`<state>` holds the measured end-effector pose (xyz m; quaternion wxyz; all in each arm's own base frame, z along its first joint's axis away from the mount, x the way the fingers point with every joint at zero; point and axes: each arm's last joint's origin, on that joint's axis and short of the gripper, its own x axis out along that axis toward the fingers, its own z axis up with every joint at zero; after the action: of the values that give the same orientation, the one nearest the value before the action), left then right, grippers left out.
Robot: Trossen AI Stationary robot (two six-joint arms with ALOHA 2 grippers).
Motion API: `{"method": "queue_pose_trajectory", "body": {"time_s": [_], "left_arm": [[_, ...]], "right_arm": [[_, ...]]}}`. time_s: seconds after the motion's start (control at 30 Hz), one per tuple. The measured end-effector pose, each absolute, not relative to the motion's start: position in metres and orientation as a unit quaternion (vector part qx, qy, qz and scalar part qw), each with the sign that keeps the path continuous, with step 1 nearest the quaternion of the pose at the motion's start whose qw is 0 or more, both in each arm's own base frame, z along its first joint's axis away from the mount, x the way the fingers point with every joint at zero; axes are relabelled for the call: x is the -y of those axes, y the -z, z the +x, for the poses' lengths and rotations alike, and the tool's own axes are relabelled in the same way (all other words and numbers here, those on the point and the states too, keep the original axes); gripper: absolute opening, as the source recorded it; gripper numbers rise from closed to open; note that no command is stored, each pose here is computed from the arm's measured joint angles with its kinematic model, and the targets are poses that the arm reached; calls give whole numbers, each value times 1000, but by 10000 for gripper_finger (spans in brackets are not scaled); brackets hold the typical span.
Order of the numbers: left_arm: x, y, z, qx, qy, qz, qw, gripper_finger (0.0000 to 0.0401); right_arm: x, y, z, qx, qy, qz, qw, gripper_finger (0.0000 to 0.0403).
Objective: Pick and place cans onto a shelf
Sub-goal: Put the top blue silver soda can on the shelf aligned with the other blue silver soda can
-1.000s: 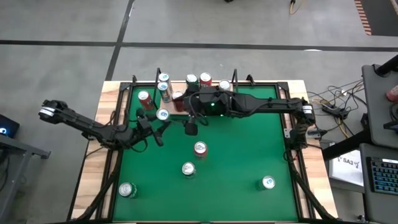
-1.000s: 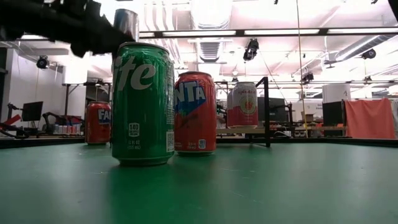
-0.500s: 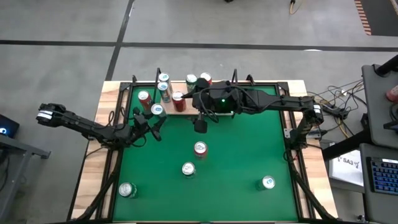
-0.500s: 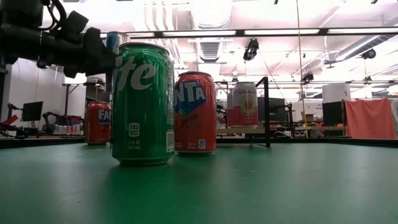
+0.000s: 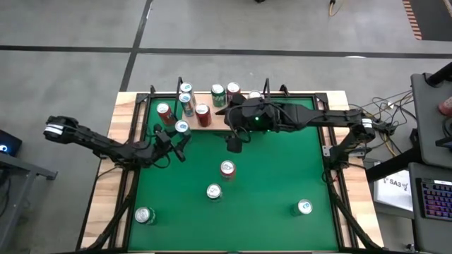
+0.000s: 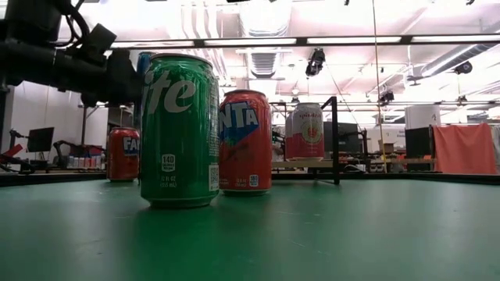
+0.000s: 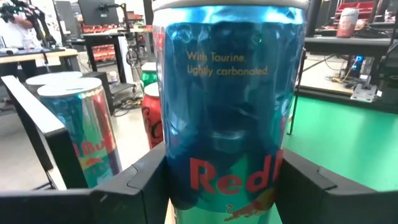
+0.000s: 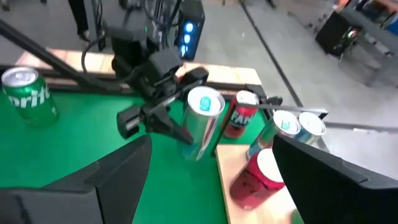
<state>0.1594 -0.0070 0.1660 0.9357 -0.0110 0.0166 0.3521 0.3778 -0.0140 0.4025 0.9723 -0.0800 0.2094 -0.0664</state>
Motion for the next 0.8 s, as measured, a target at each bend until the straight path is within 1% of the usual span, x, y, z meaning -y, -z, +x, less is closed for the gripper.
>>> {"method": "queue_pose_trajectory", "body": {"time_s": [0.3,0.4,0.6,0.8], "left_arm": [[8,-157,167,-22,-353,-20,935,201],[8,-152,169,-26,-371,-16,928,201],[8,-143,172,-35,-388,-17,921,201],[8,-138,175,-23,-421,-18,907,201]], "right_arm": [[14,-376,381,-149,72,-83,983,327],[14,-371,383,-133,74,-84,985,327],[14,-369,383,-131,75,-79,985,327],[15,-368,383,-127,85,-80,985,327]]}}
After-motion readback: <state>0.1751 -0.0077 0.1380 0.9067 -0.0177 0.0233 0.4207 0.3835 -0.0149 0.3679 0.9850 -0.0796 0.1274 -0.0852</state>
